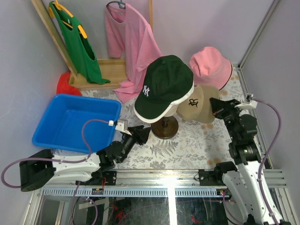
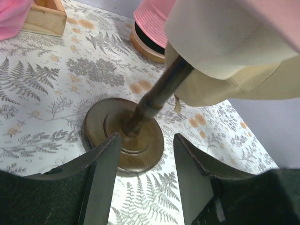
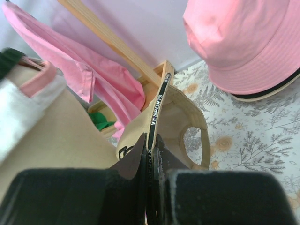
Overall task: Stack the hats
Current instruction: Place the hat stand at the center of the board.
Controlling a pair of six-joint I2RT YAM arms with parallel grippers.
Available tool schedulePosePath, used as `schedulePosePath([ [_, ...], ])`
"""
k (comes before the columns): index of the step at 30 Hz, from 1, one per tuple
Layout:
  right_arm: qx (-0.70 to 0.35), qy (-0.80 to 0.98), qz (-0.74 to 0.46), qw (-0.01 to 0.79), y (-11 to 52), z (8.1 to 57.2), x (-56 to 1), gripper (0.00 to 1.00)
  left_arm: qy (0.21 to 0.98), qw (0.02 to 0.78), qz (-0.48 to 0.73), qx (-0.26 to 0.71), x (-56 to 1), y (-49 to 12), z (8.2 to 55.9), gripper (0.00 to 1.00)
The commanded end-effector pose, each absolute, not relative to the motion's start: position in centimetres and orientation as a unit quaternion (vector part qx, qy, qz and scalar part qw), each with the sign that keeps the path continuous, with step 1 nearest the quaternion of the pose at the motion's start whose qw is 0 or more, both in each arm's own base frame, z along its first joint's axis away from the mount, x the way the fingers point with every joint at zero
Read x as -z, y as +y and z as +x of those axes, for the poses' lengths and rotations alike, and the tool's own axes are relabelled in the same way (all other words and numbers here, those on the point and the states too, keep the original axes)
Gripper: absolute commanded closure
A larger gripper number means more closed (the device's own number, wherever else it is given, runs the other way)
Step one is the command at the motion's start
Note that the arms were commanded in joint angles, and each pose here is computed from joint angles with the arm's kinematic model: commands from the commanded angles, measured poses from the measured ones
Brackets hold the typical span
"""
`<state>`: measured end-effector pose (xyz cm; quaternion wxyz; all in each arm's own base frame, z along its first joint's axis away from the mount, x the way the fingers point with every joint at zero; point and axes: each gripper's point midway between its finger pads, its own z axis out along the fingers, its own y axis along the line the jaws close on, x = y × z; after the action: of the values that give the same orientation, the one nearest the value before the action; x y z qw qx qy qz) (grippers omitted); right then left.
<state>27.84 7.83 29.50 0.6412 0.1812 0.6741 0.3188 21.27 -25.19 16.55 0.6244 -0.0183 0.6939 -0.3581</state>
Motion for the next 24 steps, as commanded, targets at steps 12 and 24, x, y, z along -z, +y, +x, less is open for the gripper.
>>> schedulePosePath([
  [12,-0.183,0.635,0.258,0.705,0.1,17.4,-40.4,1.0,0.744,0.572,-0.003,0.344,-19.8,-27.5,14.9,0.57],
  [24,-0.192,0.522,0.247,0.794,-2.0,13.1,-56.1,1.0,0.722,0.569,0.01,0.393,-28.2,-32.0,9.5,0.58],
])
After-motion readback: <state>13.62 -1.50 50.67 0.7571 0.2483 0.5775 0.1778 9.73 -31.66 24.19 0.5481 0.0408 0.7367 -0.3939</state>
